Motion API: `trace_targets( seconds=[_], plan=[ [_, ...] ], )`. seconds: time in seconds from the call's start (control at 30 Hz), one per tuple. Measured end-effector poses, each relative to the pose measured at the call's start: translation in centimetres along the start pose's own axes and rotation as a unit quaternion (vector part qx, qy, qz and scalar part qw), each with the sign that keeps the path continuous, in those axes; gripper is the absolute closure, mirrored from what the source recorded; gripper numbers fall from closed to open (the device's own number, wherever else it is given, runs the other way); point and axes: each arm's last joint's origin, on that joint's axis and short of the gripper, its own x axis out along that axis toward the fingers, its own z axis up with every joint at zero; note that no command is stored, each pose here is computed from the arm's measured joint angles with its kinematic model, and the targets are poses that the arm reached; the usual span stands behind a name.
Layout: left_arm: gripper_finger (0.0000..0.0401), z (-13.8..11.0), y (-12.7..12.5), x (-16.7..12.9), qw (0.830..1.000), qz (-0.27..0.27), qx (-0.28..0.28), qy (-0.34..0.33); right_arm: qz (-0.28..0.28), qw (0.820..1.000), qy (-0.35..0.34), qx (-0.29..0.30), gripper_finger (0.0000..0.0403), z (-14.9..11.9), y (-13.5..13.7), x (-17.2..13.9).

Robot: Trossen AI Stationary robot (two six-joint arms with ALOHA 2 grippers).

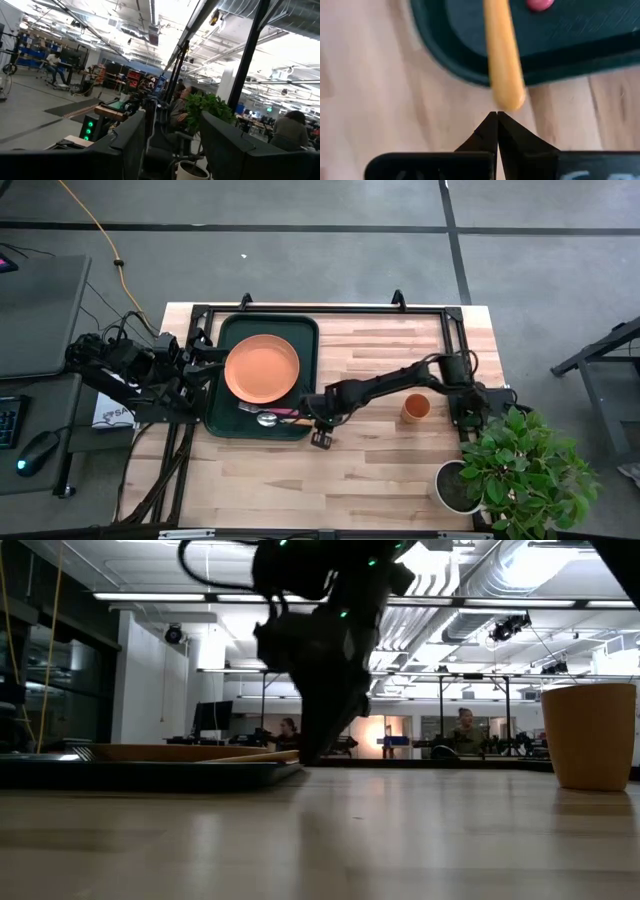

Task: Pick and place plate/cup/fork/spoon on tray
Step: Put the yellow spoon on the black serving tray to the right side of the pink fork

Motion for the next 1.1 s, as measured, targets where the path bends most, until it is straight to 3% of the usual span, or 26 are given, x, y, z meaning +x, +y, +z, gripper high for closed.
trace_targets(
  seconds=[0.2, 0.47, 0.73, 0.9, 1.1],
  plan=[
    [0.0229, 0.0, 0.0, 0.0, 1.000, 0.000, 0.000, 0.000, -0.012, 0.999, 0.015, -0.029, 0.0403, 1.8, 0.8, 0.4],
    [0.0229, 0.0, 0.0, 0.0, 1.000, 0.000, 0.000, 0.000, -0.001, 0.999, -0.020, -0.043, 0.0403, 4.3, 1.8, 0.2],
    [0.0229, 0.0, 0.0, 0.0, 1.000, 0.000, 0.000, -0.001, -0.006, 0.998, -0.026, -0.059, 0.0403, 4.4, 1.8, -0.3],
    [0.0229, 0.0, 0.0, 0.0, 1.000, -0.001, 0.000, -0.001, -0.006, 0.998, 0.002, -0.069, 0.0403, 4.0, 1.4, 2.4],
    [0.0229, 0.0, 0.0, 0.0, 1.000, -0.001, -0.002, -0.001, -0.008, 0.998, -0.007, -0.057, 0.0403, 4.1, 1.4, 3.3]
  ],
)
